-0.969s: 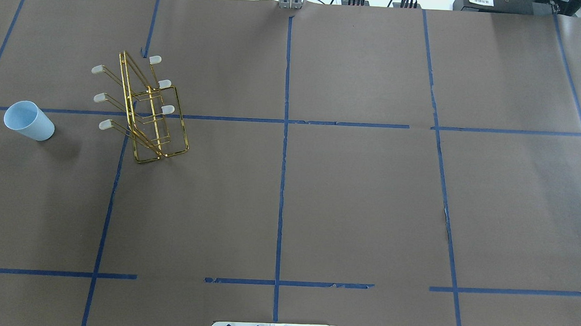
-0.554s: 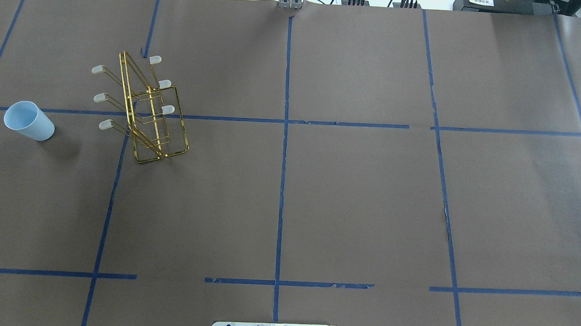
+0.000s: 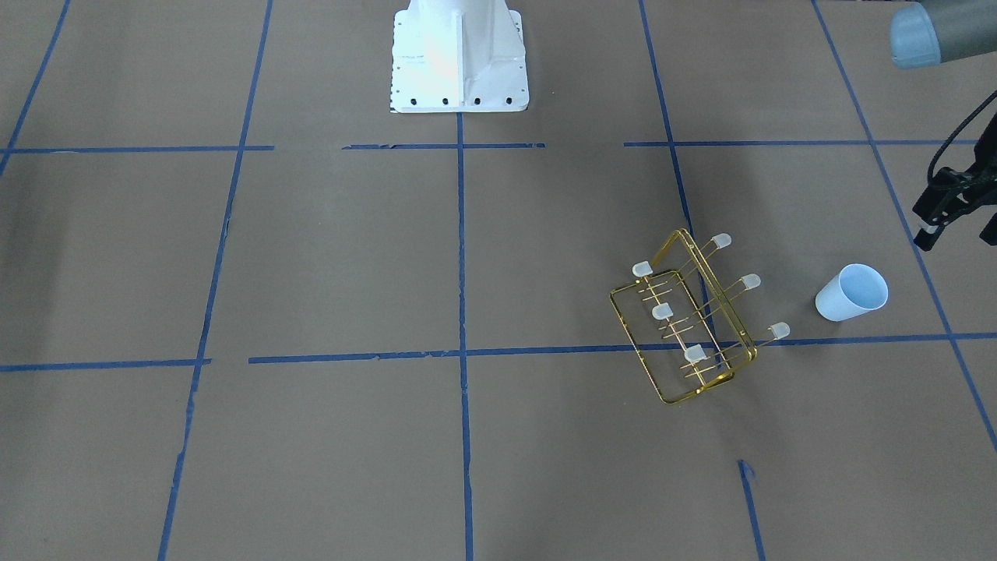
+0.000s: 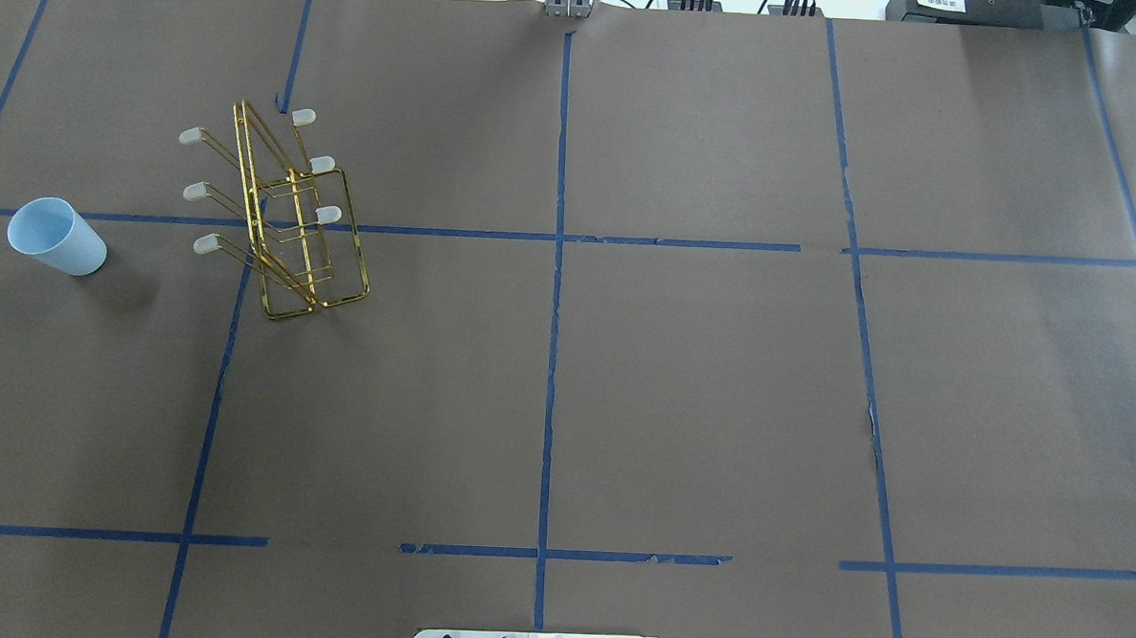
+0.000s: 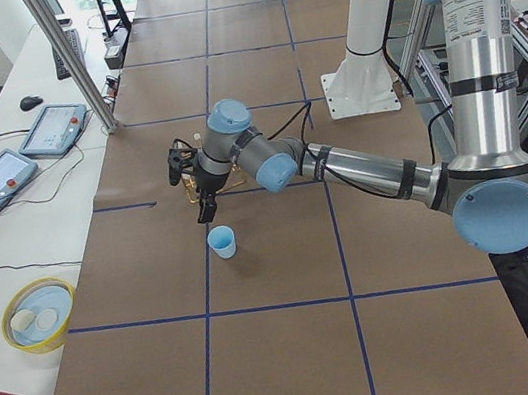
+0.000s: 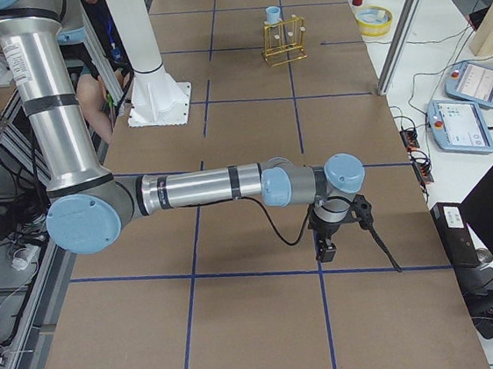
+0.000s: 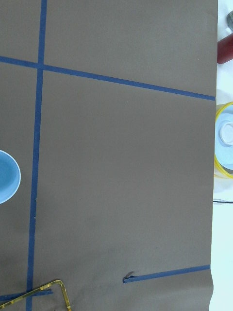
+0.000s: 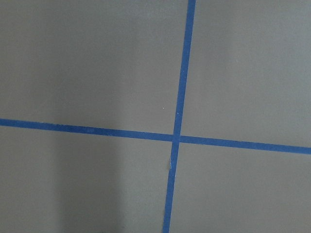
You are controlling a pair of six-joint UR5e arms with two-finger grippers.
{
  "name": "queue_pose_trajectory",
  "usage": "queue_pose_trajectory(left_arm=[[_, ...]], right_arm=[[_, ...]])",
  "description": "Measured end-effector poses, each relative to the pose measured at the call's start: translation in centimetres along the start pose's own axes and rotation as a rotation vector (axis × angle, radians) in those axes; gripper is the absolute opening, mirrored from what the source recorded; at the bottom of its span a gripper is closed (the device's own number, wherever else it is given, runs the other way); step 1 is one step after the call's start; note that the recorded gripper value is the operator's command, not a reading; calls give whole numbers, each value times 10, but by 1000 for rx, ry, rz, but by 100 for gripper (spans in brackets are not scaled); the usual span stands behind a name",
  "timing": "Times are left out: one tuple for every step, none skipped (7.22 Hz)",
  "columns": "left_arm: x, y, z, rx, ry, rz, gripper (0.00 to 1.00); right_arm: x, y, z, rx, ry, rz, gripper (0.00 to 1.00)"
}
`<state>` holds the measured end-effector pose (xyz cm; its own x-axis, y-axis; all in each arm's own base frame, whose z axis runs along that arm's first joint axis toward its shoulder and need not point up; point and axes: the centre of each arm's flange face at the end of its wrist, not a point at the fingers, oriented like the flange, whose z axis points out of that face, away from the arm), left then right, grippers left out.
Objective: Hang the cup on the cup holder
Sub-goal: 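Move the left gripper down toward the light blue cup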
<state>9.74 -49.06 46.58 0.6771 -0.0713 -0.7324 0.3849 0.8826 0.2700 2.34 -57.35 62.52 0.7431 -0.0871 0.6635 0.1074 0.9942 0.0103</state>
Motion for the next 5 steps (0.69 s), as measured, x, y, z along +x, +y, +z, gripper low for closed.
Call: queue_pose_trajectory(left_arm=[[9, 17, 8, 45, 5, -17, 100], [13, 33, 16, 85, 9, -28, 100], [15, 51, 23, 132, 11, -39, 100], [16, 69, 31, 185, 12, -52, 100], [17, 81, 40, 236, 10, -61, 100]], right_arm=[[0, 0, 0, 0, 0, 0, 100], [0, 0, 0, 0, 0, 0, 100], [0, 0, 0, 0, 0, 0, 100], [0, 0, 0, 0, 0, 0, 100], [0, 0, 0, 0, 0, 0, 100]])
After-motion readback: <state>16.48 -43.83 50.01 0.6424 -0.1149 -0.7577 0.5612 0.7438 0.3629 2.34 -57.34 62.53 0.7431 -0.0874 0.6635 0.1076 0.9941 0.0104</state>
